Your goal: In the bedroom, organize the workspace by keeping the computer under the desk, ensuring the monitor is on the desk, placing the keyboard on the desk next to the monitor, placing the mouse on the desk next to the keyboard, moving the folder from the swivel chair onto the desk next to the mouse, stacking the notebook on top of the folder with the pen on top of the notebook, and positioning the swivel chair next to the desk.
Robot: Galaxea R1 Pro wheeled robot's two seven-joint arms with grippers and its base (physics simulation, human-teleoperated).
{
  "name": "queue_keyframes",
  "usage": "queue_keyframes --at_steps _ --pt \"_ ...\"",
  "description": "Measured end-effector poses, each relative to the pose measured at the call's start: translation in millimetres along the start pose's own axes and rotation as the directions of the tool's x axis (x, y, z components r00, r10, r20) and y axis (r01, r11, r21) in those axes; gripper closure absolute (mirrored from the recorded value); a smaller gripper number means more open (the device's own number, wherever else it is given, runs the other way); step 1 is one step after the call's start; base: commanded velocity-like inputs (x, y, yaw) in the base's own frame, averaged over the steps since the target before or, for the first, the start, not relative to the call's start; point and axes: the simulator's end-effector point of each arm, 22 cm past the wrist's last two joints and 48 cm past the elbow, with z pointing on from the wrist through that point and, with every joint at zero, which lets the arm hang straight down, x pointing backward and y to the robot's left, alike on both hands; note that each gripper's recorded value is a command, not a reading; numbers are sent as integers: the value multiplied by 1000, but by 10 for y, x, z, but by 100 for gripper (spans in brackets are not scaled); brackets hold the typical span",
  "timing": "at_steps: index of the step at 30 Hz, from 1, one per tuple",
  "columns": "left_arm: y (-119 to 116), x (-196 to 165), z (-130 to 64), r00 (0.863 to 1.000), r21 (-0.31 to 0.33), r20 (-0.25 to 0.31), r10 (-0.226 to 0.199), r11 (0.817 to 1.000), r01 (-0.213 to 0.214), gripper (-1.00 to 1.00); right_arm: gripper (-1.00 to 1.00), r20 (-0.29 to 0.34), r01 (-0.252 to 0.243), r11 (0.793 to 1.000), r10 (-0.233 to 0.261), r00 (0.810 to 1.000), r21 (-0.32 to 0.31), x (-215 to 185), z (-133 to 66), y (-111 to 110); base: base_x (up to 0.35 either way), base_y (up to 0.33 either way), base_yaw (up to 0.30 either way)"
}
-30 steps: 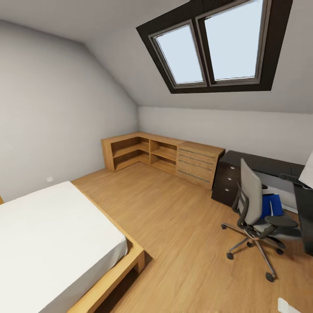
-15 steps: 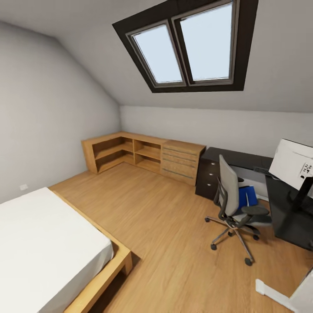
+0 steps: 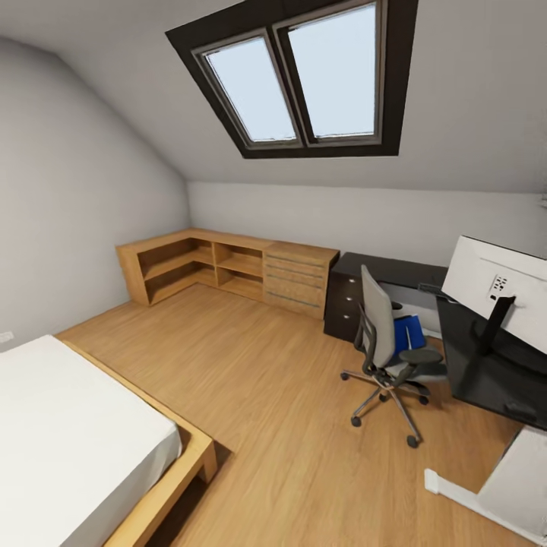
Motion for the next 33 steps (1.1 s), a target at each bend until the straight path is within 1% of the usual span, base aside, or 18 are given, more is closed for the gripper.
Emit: queue_keyframes --at_steps 2,5,8,10,11,13,16,19,33 --pt "0 7 0 1000 0 -2 0 1000 0 -100 -100 4 0 1000 0 1000 0 -7 -1 0 0 0 -200" --pt "0 16 0 1000 0 -4 0 1000 0 -100 -100 36 0 1000 0 999 0 -68 -4 0 0 0 -222" --pt "3 22 -1 1000 0 -5 -1 1000 1 -100 -100 52 -1 1000 1 999 0 -98 -7 0 0 0 -236" --pt "8 3 -1 1000 -1 5 -1 1000 1 -100 -100 57 -1 1000 1 998 0 -105 -9 -1 0 0 -241" --pt "10 -9 -1 1000 -2 11 -1 1000 1 -100 -100 58 -1 1000 1 998 0 -105 -9 -1 0 0 -243" --pt "12 -91 -3 999 -2 49 -2 1000 2 -100 -100 60 -1 1000 1 998 1 -107 -10 -4 0 0 -244" --pt "14 -149 -8 997 -3 77 -3 1000 3 -100 -100 60 -1 1000 1 998 1 -104 -10 -9 0 0 -245" --pt "15 -174 -10 996 -3 90 -3 1000 4 -100 -100 58 -1 1000 1 998 2 -98 -11 -12 0 0 -245" --pt "8 -151 -11 996 -2 88 -5 1000 5 -100 -100 49 -2 1000 2 999 2 -61 -13 -13 15 -11 -244"
